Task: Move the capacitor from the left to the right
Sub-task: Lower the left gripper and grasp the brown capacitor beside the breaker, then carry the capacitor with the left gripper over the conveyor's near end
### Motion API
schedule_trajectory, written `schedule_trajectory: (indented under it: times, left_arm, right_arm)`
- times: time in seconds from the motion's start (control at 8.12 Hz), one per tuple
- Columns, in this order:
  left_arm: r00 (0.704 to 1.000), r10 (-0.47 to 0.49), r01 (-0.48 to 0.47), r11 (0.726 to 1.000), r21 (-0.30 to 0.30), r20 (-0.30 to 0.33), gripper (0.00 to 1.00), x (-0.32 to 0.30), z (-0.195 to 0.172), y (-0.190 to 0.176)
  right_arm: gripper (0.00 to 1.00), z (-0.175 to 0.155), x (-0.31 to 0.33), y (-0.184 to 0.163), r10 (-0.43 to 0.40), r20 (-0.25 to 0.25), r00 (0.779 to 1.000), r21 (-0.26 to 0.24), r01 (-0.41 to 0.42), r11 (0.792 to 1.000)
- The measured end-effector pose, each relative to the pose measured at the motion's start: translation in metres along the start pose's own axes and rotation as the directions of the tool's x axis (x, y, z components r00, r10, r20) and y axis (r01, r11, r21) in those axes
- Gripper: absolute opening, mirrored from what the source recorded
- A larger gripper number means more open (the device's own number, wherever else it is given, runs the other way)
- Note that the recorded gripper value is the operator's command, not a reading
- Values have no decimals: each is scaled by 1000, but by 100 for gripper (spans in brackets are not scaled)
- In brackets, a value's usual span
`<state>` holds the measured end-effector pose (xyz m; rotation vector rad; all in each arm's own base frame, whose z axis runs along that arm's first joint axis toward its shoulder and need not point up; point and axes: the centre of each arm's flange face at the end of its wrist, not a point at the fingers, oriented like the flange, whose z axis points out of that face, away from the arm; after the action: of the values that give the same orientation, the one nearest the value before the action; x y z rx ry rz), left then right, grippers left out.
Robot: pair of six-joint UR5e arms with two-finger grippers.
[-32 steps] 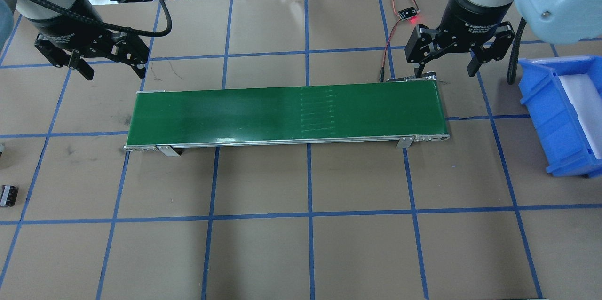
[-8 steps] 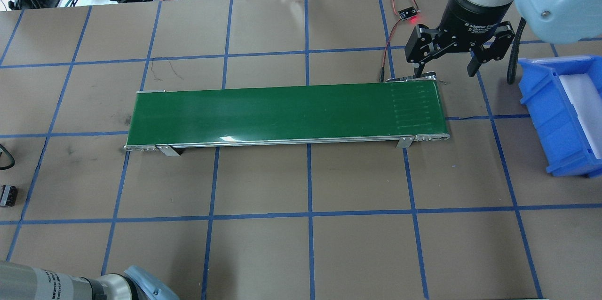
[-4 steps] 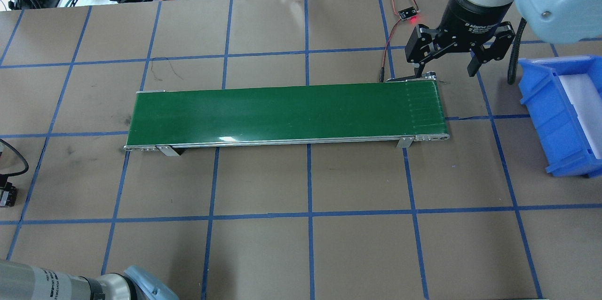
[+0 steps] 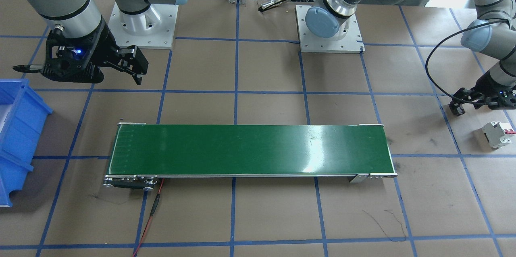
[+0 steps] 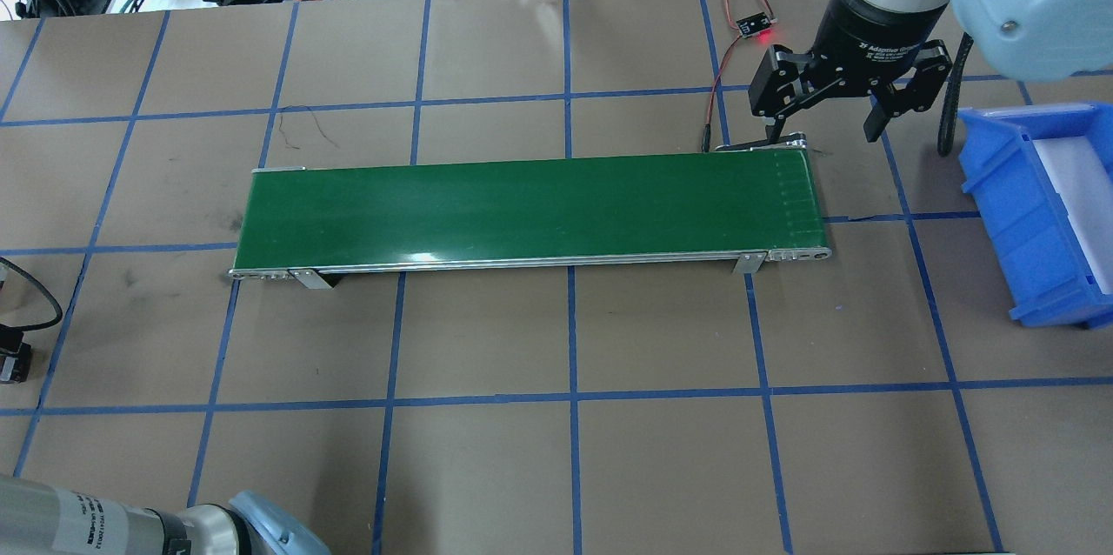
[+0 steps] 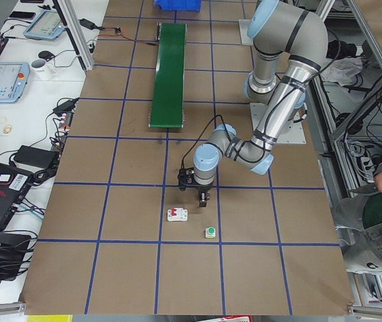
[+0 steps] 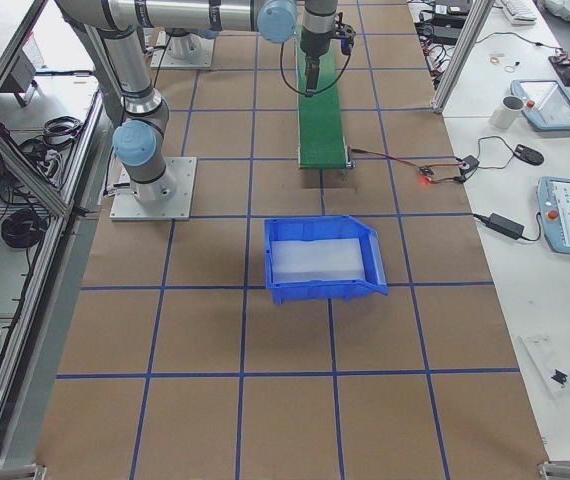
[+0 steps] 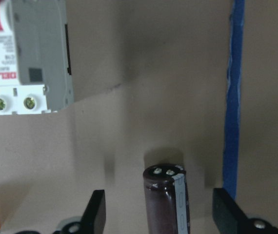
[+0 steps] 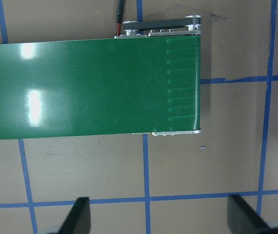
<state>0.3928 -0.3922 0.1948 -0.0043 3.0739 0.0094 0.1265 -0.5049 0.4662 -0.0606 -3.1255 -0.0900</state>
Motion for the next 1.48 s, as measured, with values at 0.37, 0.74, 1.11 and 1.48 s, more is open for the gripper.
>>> schedule_trajectory:
  times: [0.37, 0.74, 1.11, 1.48]
  left_arm:
    - [1000, 0, 0, 1000, -7, -6, 68, -1, 9, 0]
    - [1000, -1, 1, 1000, -3, 2, 53, -2, 13, -2]
    - [1000, -15, 15, 1000, 0, 8, 54, -4, 14, -2]
    - [999, -35, 35, 999, 1, 9, 13, -5, 20, -3]
  right_arm:
    - [100, 0, 0, 0, 0, 0, 1000, 0, 0, 1000]
    - [100, 0, 0, 0, -1, -1, 1000, -2, 1, 1000]
    - [100, 1, 0, 0, -2, -2, 1000, -2, 2, 1000]
    - [100, 0, 0, 0, -2, -2, 1000, -2, 2, 1000]
